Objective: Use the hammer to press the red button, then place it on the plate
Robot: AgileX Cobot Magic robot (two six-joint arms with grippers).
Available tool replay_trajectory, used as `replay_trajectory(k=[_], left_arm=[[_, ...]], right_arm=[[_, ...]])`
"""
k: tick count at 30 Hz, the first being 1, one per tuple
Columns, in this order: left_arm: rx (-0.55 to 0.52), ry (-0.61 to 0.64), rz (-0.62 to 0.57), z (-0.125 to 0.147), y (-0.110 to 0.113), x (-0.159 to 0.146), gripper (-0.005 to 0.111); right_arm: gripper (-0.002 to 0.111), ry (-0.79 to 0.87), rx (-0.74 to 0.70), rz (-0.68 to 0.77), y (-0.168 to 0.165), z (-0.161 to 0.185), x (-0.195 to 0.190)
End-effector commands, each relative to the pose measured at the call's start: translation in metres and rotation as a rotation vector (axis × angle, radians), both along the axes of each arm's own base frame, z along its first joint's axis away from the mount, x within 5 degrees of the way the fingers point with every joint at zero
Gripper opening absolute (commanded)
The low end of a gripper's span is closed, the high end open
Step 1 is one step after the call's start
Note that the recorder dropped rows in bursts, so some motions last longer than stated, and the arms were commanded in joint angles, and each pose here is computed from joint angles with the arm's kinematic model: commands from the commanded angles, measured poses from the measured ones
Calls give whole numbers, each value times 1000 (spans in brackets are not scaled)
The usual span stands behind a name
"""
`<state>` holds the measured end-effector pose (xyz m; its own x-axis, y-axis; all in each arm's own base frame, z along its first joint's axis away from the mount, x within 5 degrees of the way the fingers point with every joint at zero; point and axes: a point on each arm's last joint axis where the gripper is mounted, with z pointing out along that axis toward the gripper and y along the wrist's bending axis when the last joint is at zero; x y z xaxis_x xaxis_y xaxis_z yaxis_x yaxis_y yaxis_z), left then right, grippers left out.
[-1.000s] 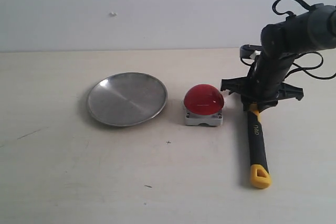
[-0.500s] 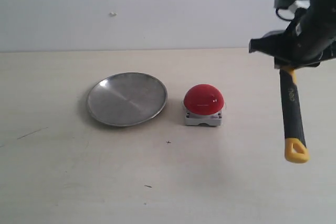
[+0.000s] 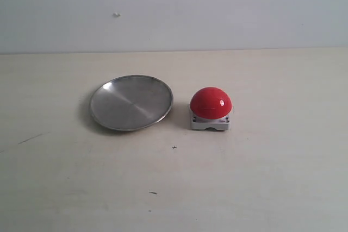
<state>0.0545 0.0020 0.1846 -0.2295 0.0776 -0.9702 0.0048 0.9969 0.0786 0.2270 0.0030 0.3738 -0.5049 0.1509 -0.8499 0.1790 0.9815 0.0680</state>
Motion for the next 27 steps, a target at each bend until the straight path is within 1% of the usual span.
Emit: replay_trajectory(k=[1,2,3,6,7,8,9,10,11,12,13,14,15,16,18,19,21,22,25,27], left_arm=[[-28,-168,-14,15,-2,2,0],[-81,-200,-14,18,-2,2,0],[-198,-245,-10,22,-3,2,0],[-412,-356,-13,33,-3,1,0],[-607,-380,-12,35,-3,1,0],[-701,-398,-17,38,-3,0,0],[-836,-447,-41,43,-3,-1,0],[-863,-488,-68,47,-4,-2,0],[-858,-596,-169,59,-8,-7,0],[-846,-630,-226,63,-11,-9,0],[-802,-595,-349,71,-23,-7,0],[-768,-533,-429,80,-31,-5,0],[-707,-449,-498,85,-40,1,0],[-688,-369,-543,89,-46,10,0],[-673,-236,-621,93,-56,32,0],[-689,-165,-678,93,-61,46,1],[-720,-44,-784,88,-71,72,11],[-738,10,-826,86,-76,86,19],[-760,123,-875,75,-90,114,34],[-758,201,-935,67,-109,130,43]], right_arm=[[0,-71,-52,40,-1,14,-21],[0,-79,-40,41,-1,15,-24],[0,-83,-28,43,0,16,-26],[0,-98,2,67,3,18,-27],[0,-103,19,94,6,17,-27],[0,-110,25,112,7,15,-26],[0,-120,51,125,10,9,-24],[0,-126,61,129,10,6,-23],[0,-149,68,136,11,0,-21],[0,-165,89,137,12,-2,-20],[0,-194,119,135,14,-5,-19],[0,-207,146,135,15,-7,-18],[0,-207,169,133,15,-8,-18],[0,-204,182,133,16,-8,-19],[0,-200,187,143,17,-9,-19],[0,-199,197,147,18,-9,-19],[0,-198,225,154,19,-9,-19],[0,-200,244,160,21,-8,-19],[0,-202,250,183,23,-8,-19],[0,-201,252,194,24,-9,-18]])
